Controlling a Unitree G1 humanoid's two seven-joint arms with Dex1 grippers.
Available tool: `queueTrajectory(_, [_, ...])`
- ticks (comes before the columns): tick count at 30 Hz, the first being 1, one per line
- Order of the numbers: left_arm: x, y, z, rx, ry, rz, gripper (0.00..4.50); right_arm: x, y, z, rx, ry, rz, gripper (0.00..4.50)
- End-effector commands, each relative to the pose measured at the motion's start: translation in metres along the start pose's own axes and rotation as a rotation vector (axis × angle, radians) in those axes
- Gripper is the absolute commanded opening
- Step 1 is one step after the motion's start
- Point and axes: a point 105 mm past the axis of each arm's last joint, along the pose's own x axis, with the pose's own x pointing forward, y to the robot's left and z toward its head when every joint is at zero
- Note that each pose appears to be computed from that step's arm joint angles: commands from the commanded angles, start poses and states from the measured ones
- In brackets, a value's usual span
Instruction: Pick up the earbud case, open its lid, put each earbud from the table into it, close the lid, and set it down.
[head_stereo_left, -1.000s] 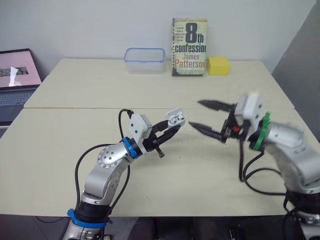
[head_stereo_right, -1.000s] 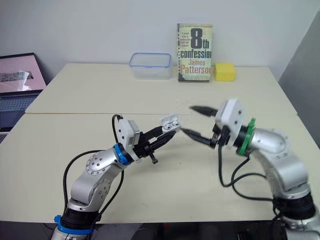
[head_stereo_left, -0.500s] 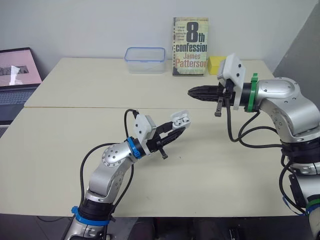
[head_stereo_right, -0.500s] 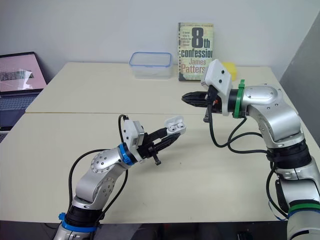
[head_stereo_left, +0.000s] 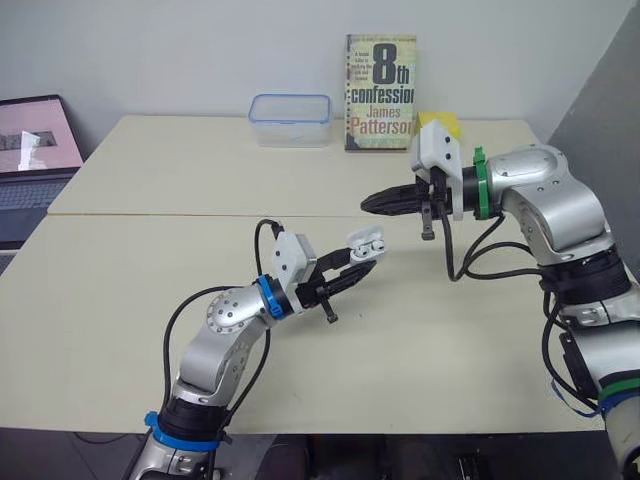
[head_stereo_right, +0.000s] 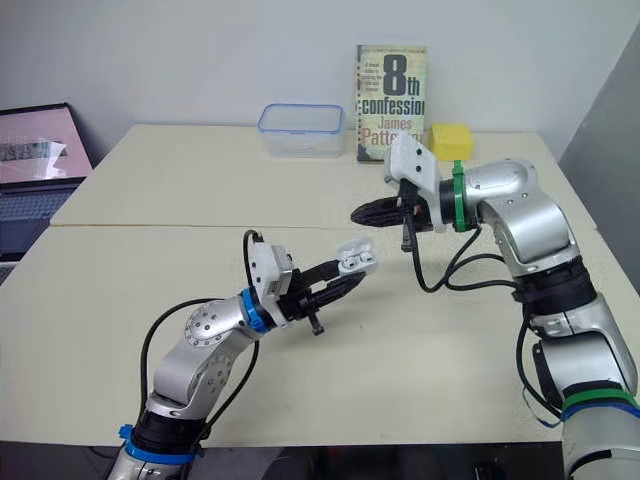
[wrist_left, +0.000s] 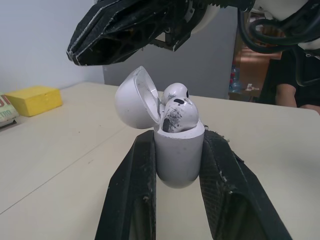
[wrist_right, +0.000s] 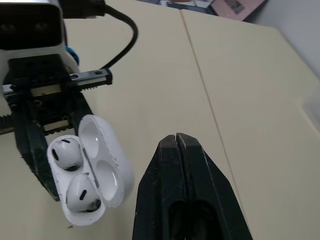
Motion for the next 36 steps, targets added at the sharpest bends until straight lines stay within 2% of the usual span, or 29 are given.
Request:
queueTrajectory(1, [0.003,-0.003,0.013,0.028,-0.049,-0.028,0.8,0.0,0.005,0.011,-0.056,0.011,0.092,0.0])
queueTrajectory(13, [0.003,-0.003,0.013,0.03,-0.045,-0.028,0.8,-0.005,0.025,0.016,-0.047,0.022,0.225,0.0])
queueTrajectory(25, [0.003,-0.001,0.015,0.035,-0.053,-0.018,0.8,-0.007,0.035,-0.007,-0.013,0.084,0.228,0.0])
queueTrajectory(28, [0.003,-0.002,0.013,0.025,-0.046,-0.02,0.8,-0.007,0.029,-0.003,-0.028,0.059,0.163,0.0])
queueTrajectory(30, [0.004,-0.001,0.006,-0.062,-0.005,-0.022,0.8,-0.015,0.025,0.005,-0.032,0.034,0.109,0.0])
queueTrajectory(32, [0.004,0.0,-0.01,-0.237,0.081,-0.017,0.8,-0.028,0.028,0.005,-0.041,0.039,0.07,0.0])
queueTrajectory(36, [0.011,0.009,-0.028,-0.457,0.172,0.037,0.8,-0.046,0.045,-0.012,-0.03,0.105,0.005,0.0])
